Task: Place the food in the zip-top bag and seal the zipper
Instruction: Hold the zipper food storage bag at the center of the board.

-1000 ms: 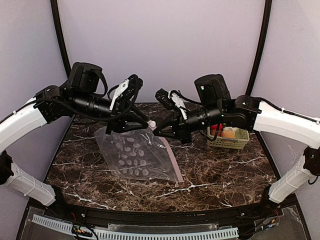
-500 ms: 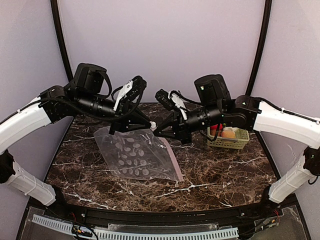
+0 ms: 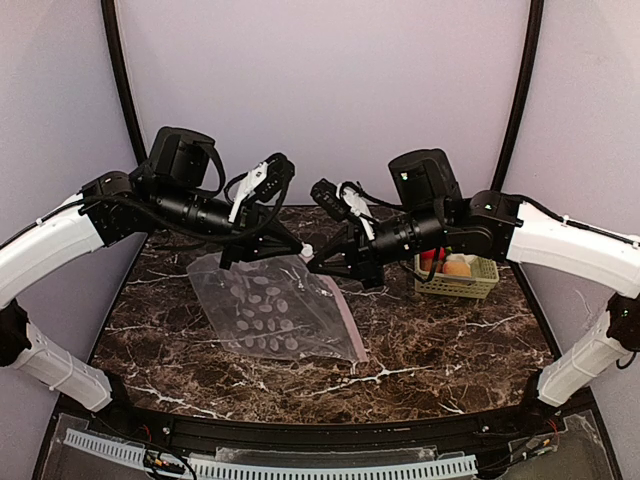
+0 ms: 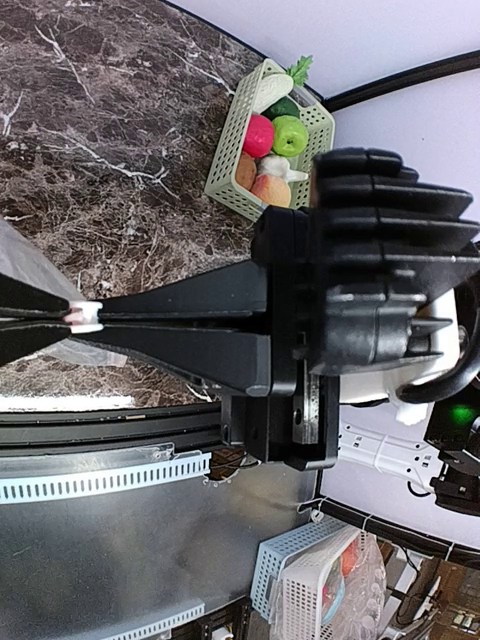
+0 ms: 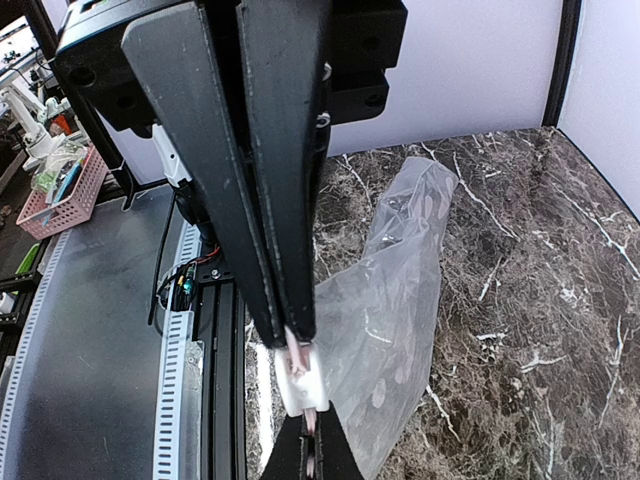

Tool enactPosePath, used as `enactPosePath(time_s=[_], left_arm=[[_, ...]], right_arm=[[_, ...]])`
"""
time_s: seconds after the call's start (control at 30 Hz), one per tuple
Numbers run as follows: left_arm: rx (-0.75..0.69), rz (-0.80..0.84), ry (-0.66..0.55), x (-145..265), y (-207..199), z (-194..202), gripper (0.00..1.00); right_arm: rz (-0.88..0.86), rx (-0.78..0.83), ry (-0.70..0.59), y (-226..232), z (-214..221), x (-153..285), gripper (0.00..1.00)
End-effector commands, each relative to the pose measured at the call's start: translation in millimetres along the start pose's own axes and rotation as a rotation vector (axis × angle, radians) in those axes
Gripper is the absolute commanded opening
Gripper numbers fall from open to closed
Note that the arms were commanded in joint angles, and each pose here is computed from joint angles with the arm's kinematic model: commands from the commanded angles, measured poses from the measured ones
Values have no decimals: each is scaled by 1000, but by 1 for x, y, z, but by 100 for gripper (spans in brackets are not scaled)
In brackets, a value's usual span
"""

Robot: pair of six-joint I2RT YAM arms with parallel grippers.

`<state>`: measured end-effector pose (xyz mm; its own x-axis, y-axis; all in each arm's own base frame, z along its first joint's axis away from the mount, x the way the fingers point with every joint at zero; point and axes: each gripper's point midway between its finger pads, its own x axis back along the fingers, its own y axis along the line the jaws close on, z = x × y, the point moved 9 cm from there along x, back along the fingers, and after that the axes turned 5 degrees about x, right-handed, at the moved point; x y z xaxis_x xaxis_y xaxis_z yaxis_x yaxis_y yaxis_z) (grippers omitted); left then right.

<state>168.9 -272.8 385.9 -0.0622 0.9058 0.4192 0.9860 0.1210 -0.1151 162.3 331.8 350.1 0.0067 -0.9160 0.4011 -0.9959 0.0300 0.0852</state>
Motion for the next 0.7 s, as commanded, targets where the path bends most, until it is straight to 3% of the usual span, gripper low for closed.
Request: enactPosePath(time_s=[0.0,0.03,0.2,0.3,0.47,0.67], left_arm=[[-8,33,10,1,-4,3,1],[-10,37,9,1,-4,3,1],[-47,52,-12,-4,-2,0,1],[-81,55,-49,-6,-1,0,1],[-84,77,-102,0,-3,9,1],[-98,53,-155,11,-10,20,1]], right_arm=[[20,13,-54,1,-12,9,0],[28,10,-57,0,-12,9,1],[88,13,-101,0,-7,17,43],[125,-3,-166,0,-6,27,56],[126,16,-238,5,-11,35,57],[82,58,-239,15,-23,28,55]])
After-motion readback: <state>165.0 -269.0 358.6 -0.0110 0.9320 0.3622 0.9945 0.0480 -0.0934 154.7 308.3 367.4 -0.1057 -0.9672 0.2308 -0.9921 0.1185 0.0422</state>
